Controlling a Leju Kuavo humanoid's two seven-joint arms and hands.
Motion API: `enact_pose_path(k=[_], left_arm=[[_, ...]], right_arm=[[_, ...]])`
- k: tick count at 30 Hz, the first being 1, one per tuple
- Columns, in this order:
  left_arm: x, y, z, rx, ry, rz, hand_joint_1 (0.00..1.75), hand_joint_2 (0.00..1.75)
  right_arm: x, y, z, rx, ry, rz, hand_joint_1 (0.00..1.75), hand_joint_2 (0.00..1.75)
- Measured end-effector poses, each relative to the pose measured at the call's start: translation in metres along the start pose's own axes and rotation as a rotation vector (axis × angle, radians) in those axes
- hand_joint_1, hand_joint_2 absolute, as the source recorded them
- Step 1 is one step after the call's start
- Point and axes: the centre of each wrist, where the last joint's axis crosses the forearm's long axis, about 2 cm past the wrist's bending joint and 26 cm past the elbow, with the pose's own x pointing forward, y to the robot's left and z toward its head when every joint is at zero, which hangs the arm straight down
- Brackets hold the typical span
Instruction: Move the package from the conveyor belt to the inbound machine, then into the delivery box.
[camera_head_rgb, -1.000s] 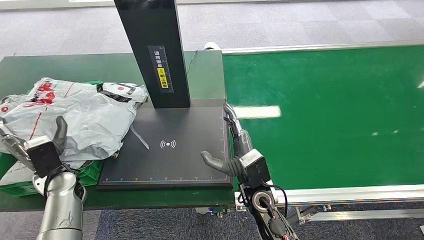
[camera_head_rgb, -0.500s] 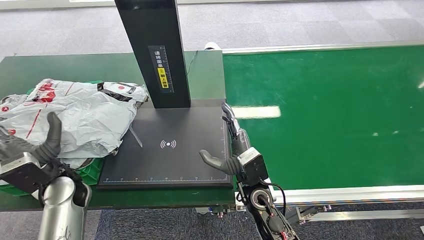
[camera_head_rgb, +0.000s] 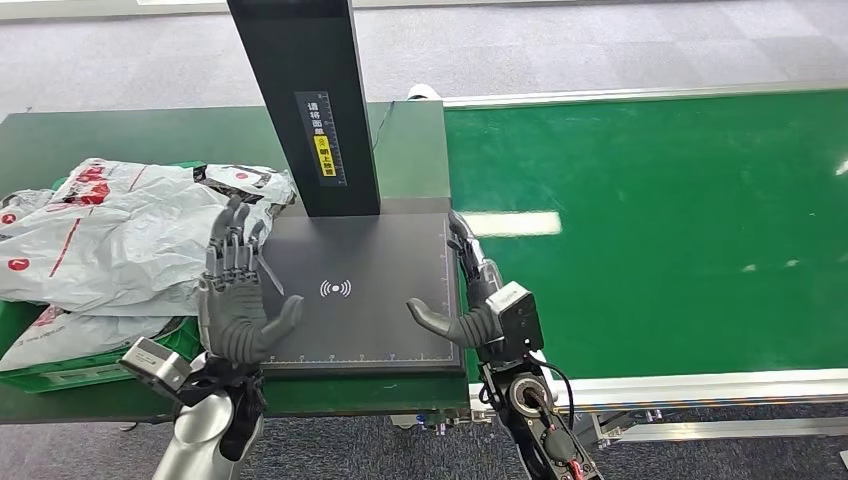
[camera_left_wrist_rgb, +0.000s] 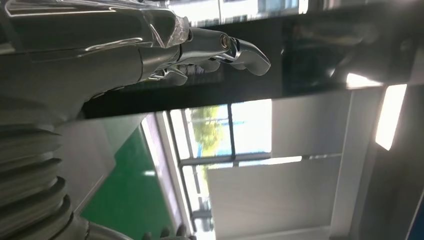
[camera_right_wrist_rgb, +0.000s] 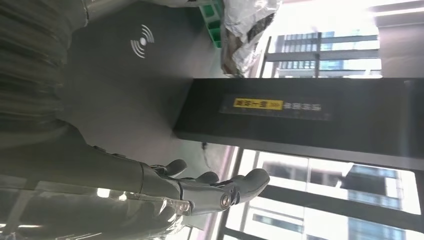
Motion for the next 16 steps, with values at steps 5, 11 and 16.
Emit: enact_pose_path(k=[5, 11, 16], left_arm=[[-0.007, -0.008, 0.01, -0.047, 0.058, 0.039, 0.0, 1.75], [-0.019, -0.016, 0.022, -0.195, 0.184, 0.094, 0.0, 1.75], [-0.029, -0.023, 0.031, -0.254, 0.267, 0.117, 0.0, 1.75]], right_arm=[[-0.005, -0.001, 0.004, -0.003, 0.05, -0.017, 0.0, 1.75], [-0.011, -0.001, 0.01, 0.043, 0.115, -0.067, 0.0, 1.75], [-0.013, -0.002, 0.015, 0.039, 0.123, -0.024, 0.0, 1.75]])
